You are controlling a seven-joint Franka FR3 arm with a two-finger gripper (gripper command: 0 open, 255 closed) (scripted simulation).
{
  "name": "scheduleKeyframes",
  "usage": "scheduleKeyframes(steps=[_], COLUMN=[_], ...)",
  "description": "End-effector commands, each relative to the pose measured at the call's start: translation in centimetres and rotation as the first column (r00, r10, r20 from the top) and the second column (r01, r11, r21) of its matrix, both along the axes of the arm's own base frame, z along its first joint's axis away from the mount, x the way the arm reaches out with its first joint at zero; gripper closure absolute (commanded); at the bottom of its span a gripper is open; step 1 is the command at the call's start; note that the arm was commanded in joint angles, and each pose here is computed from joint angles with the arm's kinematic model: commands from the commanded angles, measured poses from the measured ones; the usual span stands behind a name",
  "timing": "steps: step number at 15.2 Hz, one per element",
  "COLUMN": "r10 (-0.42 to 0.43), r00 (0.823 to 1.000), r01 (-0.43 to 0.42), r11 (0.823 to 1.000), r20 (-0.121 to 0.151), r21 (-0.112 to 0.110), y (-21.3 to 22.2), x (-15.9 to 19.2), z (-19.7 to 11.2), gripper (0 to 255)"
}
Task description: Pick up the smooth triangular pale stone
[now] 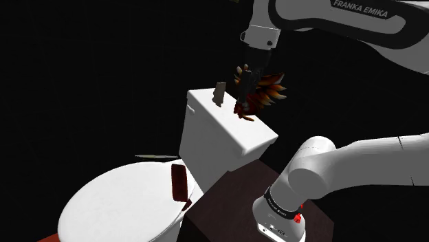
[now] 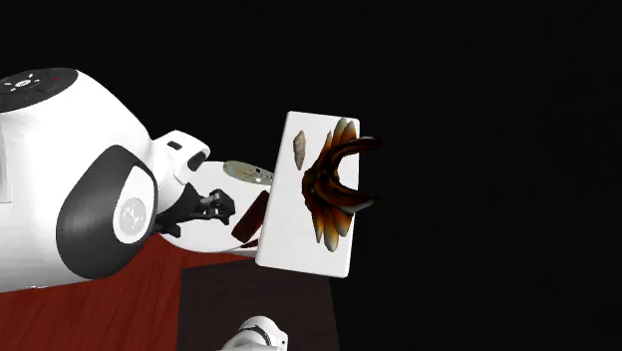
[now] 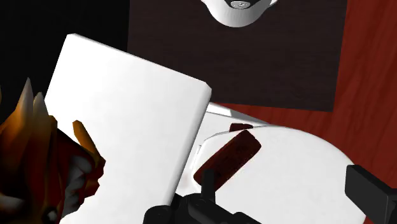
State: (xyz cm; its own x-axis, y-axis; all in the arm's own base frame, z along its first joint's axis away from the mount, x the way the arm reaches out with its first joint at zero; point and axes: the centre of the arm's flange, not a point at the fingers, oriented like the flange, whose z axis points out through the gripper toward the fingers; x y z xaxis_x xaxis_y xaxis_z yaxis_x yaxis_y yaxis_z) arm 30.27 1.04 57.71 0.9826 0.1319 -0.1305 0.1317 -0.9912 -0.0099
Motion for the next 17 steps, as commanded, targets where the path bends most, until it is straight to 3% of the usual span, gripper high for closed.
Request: scheduleKeyframes(steps=[1, 17], r10=[0.000, -0.104], r00=[1.000, 0.995], r01=[0.000, 0.104], r11=[1.000, 0.995], r20=[0.000, 0.007], r21=[0.000, -0.010], y=[0.0, -13.7], x=[0.0, 15.1], z=[0.0, -5.2], gripper=[0, 0])
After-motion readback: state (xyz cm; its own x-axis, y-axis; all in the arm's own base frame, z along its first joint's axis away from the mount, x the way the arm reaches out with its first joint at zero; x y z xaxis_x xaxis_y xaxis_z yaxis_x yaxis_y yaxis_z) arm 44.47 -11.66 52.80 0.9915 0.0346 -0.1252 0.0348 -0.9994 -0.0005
